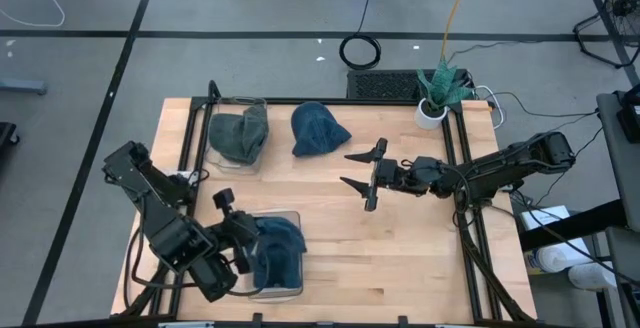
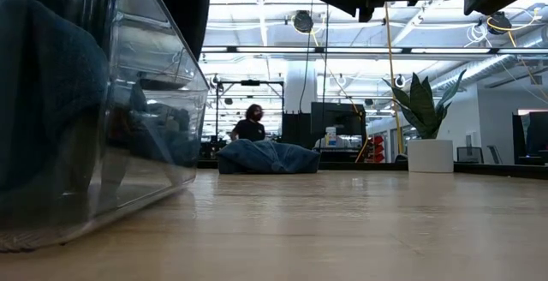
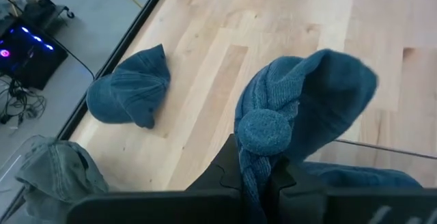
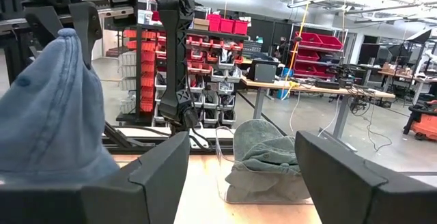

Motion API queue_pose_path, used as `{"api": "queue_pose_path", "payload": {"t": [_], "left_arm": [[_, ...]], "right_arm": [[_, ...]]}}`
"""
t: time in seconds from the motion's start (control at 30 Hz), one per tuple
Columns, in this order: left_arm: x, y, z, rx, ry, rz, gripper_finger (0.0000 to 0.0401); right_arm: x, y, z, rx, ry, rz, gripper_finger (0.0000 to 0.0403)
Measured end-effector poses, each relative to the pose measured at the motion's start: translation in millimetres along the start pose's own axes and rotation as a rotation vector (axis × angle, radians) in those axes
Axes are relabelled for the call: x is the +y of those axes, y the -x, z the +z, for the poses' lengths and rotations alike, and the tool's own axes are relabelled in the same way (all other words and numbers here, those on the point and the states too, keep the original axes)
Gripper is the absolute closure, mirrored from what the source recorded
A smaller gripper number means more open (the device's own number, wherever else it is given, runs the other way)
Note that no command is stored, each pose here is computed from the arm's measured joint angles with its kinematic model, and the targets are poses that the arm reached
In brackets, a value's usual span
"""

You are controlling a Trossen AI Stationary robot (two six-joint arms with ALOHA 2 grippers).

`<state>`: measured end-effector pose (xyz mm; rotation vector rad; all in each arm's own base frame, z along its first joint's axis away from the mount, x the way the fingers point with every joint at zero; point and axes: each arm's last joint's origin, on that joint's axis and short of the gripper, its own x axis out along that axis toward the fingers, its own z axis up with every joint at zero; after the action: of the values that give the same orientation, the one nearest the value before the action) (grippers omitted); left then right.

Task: Pick & Place hat
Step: Put the bottom blue cap into the bottom transparent bin

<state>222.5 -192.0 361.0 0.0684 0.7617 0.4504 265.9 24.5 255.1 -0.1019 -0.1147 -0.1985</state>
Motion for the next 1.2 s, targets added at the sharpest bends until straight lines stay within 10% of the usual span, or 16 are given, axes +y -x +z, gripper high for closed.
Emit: {"api": "queue_pose_path", "payload": {"t": [1.2], "left_arm": [[1.6,-6.5,-8.4,0.081,0.001,0.016,0.0395]], "right_arm": [[0.1,0.0,-0.9,0.009,0.001,0.001,0.0149]]}}
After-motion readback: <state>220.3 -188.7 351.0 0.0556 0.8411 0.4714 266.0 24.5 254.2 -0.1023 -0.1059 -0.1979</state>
